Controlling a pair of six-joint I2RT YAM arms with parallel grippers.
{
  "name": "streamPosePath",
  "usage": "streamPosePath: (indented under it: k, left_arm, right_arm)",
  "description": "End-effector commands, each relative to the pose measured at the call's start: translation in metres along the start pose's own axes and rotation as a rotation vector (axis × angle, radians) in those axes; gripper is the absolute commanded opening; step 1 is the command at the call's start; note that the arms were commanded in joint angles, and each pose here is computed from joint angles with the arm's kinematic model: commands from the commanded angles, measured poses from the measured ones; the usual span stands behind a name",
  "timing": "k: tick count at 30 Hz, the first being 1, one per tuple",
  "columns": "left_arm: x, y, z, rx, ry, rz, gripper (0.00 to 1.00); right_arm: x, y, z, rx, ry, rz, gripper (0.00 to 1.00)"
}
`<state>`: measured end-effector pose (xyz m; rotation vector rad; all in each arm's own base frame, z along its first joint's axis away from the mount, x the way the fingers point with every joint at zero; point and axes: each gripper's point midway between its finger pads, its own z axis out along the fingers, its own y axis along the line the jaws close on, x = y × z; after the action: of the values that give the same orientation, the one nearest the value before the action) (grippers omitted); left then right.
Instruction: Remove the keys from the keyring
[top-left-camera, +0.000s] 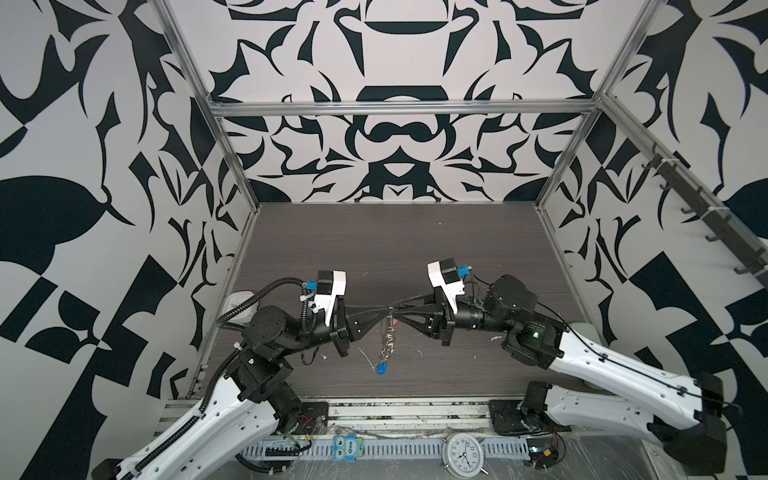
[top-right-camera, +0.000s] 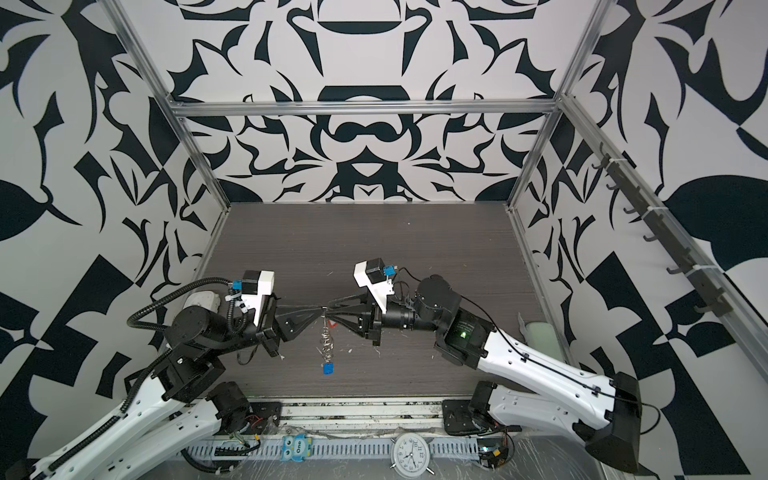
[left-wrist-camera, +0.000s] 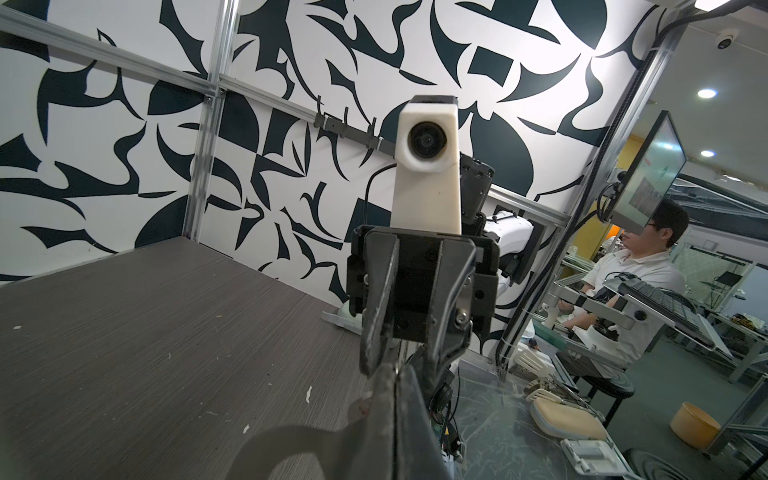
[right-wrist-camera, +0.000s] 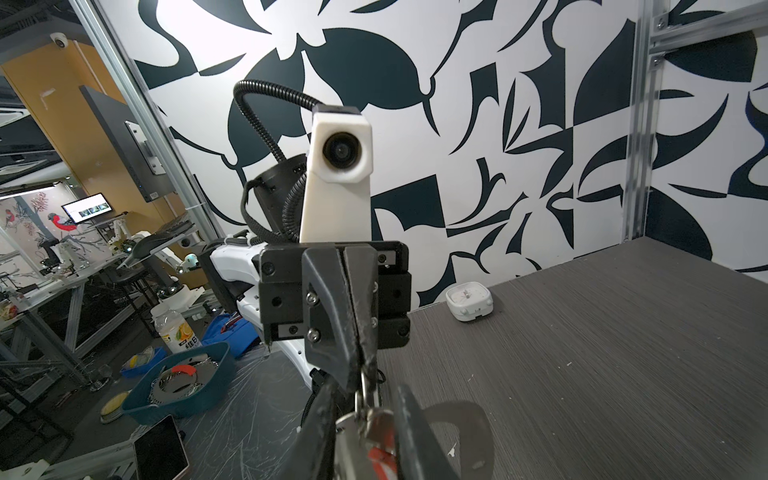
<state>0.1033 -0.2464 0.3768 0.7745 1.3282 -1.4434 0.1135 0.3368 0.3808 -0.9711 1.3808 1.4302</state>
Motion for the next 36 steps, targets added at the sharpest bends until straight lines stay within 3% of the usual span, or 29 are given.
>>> streamPosePath:
  k: [1, 14, 17, 22, 28, 31, 33, 36]
  left_arm:
    - [-0.022, -0.014, -0.002, 0.034, -0.057, 0.051, 0.00]
    - [-0.025, -0.015, -0.005, 0.021, -0.060, 0.075, 0.00]
    - [-0.026, -0.015, -0.005, 0.020, -0.067, 0.075, 0.00]
    - [-0.025, -0.015, -0.006, 0.018, -0.065, 0.070, 0.00]
    - [-0.024, -0.014, -0.006, 0.008, -0.056, 0.039, 0.01]
    - [-0.022, -0.015, -0.009, -0.002, -0.040, 0.018, 0.24]
    - [-0.021, -0.015, -0.012, -0.015, -0.030, 0.009, 0.29]
    - [-0.018, -0.013, -0.014, -0.045, 0.008, -0.007, 0.26]
  right_arm:
    - [-0.020, 0.009, -0.002, -0.018, -0.061, -0.033, 0.27]
    - [-0.022, 0.010, 0.003, -0.033, -0.044, -0.035, 0.24]
    - [-0.022, 0.010, 0.003, -0.036, -0.045, -0.037, 0.19]
    - [-0.022, 0.010, 0.000, -0.026, -0.054, -0.036, 0.00]
    - [-0.020, 0.011, -0.005, -0.014, -0.035, -0.024, 0.00]
    - [-0.014, 0.011, -0.009, 0.006, 0.010, -0.014, 0.00]
    - [-0.009, 0.011, -0.013, 0.027, 0.057, -0.016, 0.00]
    - [-0.004, 0.011, -0.017, 0.045, 0.121, -0.015, 0.00]
